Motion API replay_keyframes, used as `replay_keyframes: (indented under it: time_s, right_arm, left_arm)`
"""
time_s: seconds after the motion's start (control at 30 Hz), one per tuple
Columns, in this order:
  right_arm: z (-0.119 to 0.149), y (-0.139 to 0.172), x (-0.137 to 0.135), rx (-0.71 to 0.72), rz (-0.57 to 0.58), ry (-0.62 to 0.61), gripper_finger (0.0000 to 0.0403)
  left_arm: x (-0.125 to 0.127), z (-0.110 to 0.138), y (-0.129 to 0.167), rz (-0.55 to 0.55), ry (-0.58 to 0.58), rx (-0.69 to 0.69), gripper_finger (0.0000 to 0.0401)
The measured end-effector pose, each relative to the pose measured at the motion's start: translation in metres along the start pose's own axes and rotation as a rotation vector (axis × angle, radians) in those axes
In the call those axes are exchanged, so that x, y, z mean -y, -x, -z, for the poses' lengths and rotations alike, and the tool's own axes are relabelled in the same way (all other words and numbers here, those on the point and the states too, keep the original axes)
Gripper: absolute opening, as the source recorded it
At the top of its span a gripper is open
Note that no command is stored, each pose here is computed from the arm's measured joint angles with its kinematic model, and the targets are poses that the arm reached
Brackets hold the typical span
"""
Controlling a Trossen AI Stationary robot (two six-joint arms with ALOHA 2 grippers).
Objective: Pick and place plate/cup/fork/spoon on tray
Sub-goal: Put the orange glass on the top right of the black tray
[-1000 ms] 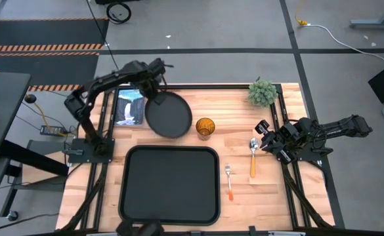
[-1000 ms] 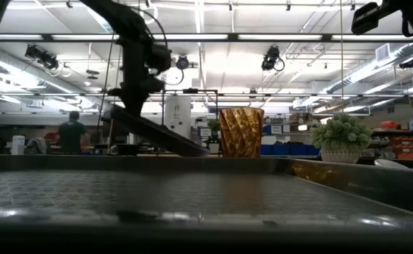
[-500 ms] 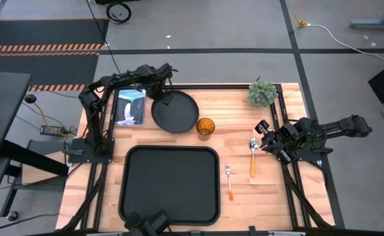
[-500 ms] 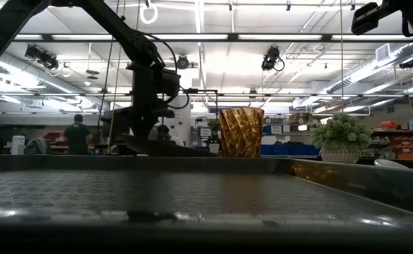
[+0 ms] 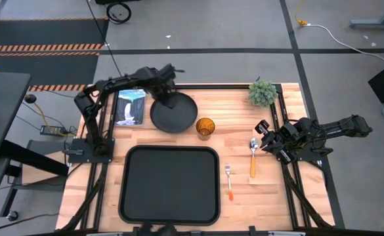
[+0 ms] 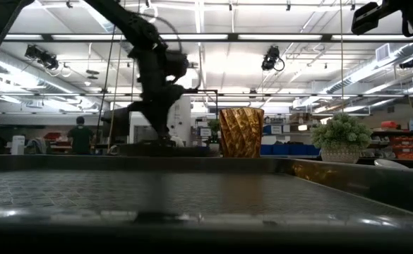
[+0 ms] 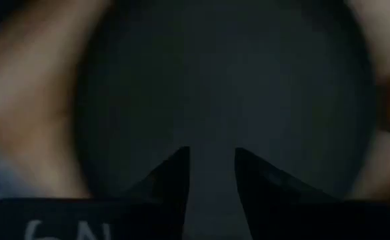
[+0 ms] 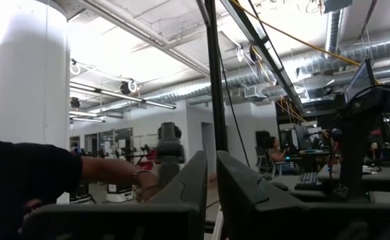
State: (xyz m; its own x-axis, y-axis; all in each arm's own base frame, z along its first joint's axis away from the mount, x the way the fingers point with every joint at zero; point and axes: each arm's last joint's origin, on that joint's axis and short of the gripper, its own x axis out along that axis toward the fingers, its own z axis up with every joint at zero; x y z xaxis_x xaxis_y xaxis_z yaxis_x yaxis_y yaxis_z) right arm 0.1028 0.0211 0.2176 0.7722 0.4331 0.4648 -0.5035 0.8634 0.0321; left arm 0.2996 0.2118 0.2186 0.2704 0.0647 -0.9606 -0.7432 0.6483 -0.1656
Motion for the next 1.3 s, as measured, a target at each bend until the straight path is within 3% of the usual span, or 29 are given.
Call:
replay_keyframes:
  time_s: [0.1,0.27,0.6,0.87,1.3]
  right_arm:
    - [0.0,0.0,0.0,0.0,0.0,0.014,0.0041]
    - [0.0,0.0,0.001,0.005,0.029,0.032,0.0041]
    - [0.0,0.0,0.001,0.007,0.033,0.025,0.0041]
    - [0.002,0.0,0.0,-0.017,-0.004,0.019,0.0041]
    - [0.017,0.001,0.004,-0.166,0.053,-0.074,0.0041]
  left_arm:
    - [0.035,0.01,-0.004,0.039,-0.057,-0.008,0.0121]
    - [0.085,0.023,0.002,-0.029,-0.131,0.067,0.0125]
    - [0.15,0.014,0.046,0.116,-0.139,0.255,0.0179]
    - [0.176,0.01,0.046,0.125,-0.151,0.274,0.0182]
    - [0.206,0.028,0.044,0.025,-0.464,0.349,0.0183]
